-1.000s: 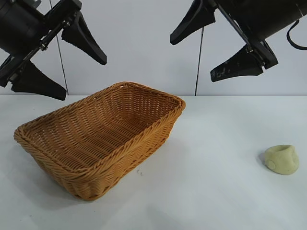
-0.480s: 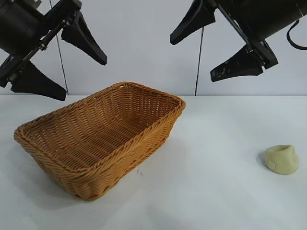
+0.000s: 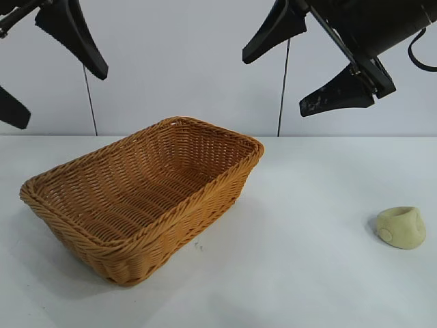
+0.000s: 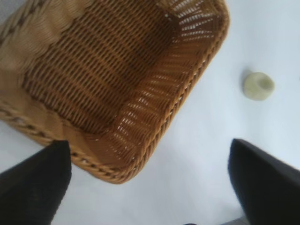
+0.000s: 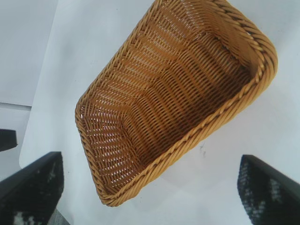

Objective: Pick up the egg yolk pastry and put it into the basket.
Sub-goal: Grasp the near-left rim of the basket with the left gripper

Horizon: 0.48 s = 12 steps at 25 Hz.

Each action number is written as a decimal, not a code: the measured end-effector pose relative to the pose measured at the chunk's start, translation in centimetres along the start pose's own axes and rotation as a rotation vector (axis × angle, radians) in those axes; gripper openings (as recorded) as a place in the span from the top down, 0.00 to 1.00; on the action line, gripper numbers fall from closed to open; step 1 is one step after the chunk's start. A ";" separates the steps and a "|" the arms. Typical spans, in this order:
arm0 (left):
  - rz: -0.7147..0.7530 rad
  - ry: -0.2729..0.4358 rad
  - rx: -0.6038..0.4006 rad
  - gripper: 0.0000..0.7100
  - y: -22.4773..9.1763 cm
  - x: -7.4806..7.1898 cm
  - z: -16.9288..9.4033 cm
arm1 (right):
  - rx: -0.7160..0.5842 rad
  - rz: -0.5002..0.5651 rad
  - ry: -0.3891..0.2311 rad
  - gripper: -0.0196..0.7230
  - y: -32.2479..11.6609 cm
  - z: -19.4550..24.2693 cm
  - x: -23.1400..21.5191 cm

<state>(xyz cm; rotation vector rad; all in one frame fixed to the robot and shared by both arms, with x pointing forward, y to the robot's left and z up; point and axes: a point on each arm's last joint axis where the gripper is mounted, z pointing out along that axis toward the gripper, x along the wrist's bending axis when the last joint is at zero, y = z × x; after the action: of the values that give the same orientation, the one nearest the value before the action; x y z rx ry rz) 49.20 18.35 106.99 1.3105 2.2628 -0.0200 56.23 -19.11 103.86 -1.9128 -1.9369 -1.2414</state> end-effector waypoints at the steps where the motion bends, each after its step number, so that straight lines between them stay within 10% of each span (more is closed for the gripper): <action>1: -0.034 0.009 -0.012 0.02 0.1 0.1 0.0 | 0.000 0.000 0.000 0.04 0.0 0.0 0.0; 12: -0.290 0.071 0.040 0.02 1.2 1.0 2.3 | 0.000 0.000 0.000 0.04 0.0 0.0 0.0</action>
<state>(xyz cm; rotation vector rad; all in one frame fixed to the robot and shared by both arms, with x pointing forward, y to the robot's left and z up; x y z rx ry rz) 50.79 19.21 104.83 1.0052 2.5068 -0.1234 56.23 -19.11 103.86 -1.9128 -1.9369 -1.2414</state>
